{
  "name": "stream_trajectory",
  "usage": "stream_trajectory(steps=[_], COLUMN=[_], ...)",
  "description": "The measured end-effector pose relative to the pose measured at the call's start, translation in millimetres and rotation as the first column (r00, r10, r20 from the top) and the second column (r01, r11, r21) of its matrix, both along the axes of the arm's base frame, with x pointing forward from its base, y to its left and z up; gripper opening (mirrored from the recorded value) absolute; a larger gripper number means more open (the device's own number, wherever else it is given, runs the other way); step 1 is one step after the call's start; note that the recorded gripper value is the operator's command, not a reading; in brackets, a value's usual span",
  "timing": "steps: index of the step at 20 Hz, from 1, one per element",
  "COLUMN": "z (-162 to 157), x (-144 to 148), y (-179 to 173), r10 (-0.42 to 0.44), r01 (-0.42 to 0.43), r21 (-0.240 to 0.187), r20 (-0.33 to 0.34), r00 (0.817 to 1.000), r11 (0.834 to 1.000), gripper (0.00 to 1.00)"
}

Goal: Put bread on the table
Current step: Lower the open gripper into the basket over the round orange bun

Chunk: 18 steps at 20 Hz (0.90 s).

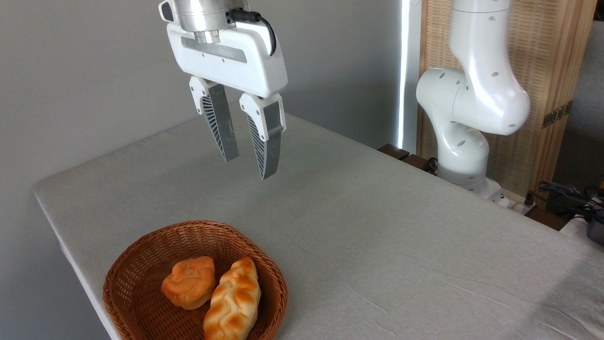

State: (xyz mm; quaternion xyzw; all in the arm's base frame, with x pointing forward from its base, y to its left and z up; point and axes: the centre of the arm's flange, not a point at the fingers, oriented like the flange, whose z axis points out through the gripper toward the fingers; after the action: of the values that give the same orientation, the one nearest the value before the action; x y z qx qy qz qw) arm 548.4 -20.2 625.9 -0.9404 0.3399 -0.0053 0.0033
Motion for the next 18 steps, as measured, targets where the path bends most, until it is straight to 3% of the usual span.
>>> stream_trajectory(steps=[11, 14, 18], z=[-0.1, -1.7, -31.8], x=[0.7, 8.4, 28.6], y=[2.9, 2.3, -5.2], r10=[0.005, 0.005, -0.002], r01=[-0.005, -0.005, 0.003], r21=[0.0, -0.005, -0.018], r20=[0.003, 0.038, 0.058], r00=[1.0, 0.999, 0.998], r11=[1.0, 1.0, 1.0], gripper=[1.0, 1.0, 1.0])
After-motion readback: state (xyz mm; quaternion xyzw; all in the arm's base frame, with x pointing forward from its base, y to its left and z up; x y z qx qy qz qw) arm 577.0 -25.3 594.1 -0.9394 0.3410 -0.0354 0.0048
